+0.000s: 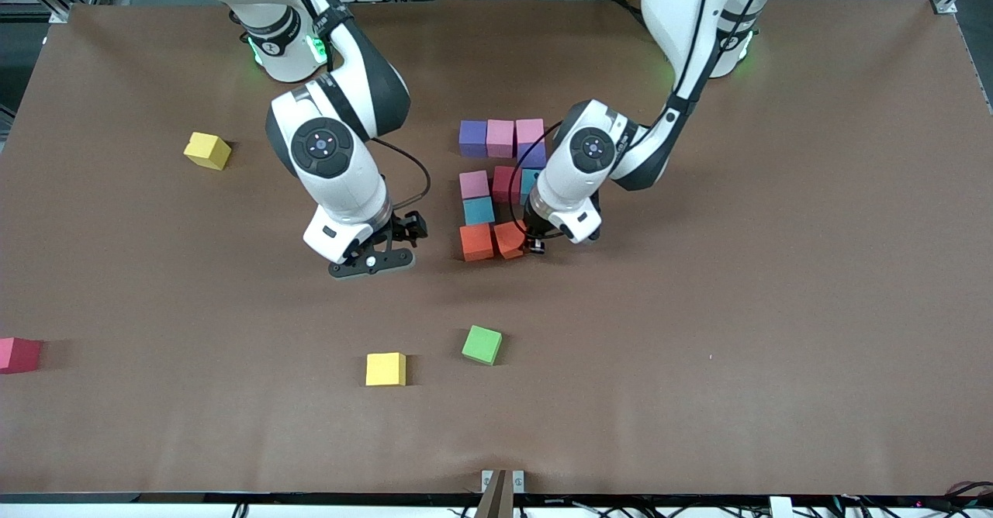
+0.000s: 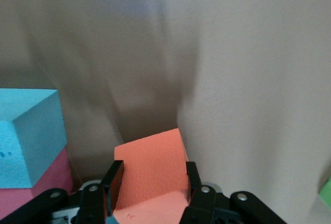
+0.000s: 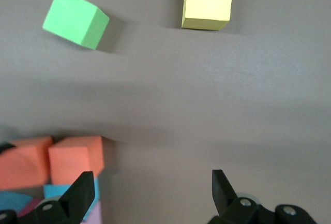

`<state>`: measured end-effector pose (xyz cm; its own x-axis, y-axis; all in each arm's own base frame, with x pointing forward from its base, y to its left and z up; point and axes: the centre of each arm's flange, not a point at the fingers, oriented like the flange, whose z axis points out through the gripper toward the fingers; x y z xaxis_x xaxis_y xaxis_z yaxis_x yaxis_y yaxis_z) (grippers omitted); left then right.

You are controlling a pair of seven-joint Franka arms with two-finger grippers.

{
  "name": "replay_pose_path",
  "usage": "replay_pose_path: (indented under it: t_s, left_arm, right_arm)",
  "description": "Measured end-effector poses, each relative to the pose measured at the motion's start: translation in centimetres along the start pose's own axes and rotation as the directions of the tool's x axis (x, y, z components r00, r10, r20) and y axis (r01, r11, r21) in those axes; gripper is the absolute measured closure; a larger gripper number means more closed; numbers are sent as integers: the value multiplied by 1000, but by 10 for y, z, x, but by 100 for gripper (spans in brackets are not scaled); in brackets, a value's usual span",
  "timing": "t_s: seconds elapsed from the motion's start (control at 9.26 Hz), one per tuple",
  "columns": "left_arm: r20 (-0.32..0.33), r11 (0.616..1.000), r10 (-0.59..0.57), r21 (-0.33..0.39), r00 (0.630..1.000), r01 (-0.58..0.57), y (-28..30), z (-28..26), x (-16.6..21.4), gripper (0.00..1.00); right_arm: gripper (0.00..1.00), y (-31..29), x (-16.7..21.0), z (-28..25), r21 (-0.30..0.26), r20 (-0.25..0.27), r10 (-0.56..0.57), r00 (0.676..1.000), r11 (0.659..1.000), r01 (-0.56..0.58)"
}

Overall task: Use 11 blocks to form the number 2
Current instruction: 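Place the orange cube with the left gripper while the right gripper moves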

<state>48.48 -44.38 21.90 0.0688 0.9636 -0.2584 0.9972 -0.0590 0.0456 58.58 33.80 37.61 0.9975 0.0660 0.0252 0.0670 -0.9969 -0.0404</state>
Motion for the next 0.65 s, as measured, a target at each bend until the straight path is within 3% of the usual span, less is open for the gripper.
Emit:
replay_pose_path:
  t_s: [0.22,0.43,0.65]
  left_arm:
    - [-1,1000,-9,-9,1000,9,5,-2,6,47]
    - [-1,1000,16,-16,1000,-16,10,-3,11,47]
    - [-1,991,127,-29,992,-127,9,-2,13,47]
  right_arm:
    - [0,4,11,-10,62,-24,146,989,988,-145]
    - [0,15,28,-25,145,-14,223,975,965,-219]
    - [0,12,37,-9,145,12,319,948,937,-318]
